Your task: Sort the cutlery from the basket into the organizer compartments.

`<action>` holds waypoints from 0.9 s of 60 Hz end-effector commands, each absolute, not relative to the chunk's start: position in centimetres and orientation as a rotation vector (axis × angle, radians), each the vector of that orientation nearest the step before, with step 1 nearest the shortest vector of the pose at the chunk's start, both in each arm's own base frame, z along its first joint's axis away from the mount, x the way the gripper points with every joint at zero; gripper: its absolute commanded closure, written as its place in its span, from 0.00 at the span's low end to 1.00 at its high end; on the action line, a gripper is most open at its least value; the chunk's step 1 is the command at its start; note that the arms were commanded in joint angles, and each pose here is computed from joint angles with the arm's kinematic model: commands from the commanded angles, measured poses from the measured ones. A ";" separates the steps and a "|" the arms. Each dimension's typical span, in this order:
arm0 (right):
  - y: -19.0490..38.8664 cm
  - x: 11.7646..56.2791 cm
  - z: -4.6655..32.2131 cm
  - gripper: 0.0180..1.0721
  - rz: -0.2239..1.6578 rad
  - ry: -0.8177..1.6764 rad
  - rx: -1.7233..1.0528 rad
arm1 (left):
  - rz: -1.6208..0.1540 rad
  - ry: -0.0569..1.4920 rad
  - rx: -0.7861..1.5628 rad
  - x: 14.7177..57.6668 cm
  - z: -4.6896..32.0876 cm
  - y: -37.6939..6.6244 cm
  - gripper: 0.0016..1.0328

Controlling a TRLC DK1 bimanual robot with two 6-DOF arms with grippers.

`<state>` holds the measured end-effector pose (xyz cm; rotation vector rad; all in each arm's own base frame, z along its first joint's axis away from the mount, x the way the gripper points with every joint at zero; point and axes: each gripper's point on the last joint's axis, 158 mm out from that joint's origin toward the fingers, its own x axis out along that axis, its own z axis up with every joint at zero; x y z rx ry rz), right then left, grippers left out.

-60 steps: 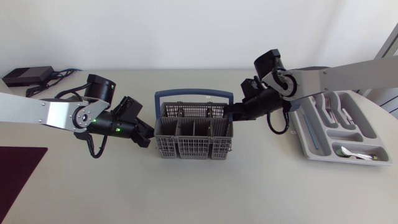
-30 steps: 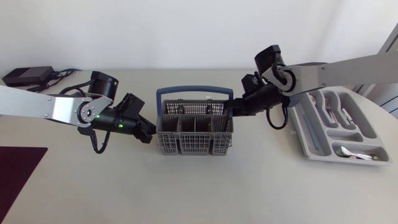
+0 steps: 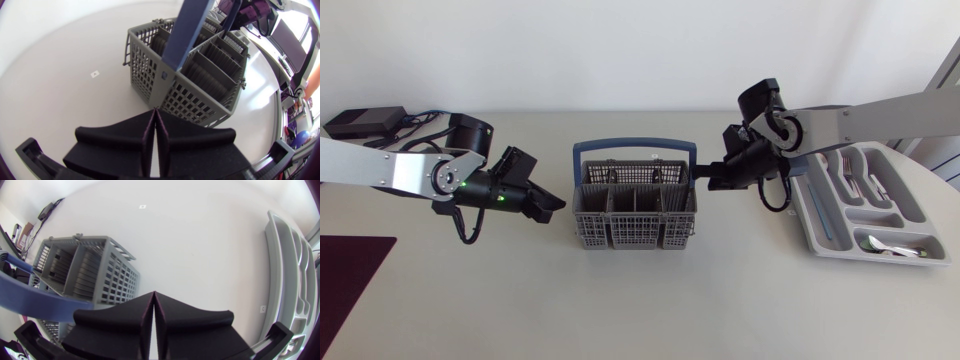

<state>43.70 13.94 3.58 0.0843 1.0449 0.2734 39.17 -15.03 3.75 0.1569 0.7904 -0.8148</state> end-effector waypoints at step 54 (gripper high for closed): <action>9.1 34.7 15.0 0.55 0.120 0.698 -0.118 | -0.567 0.510 0.242 35.2 13.8 -11.3 0.33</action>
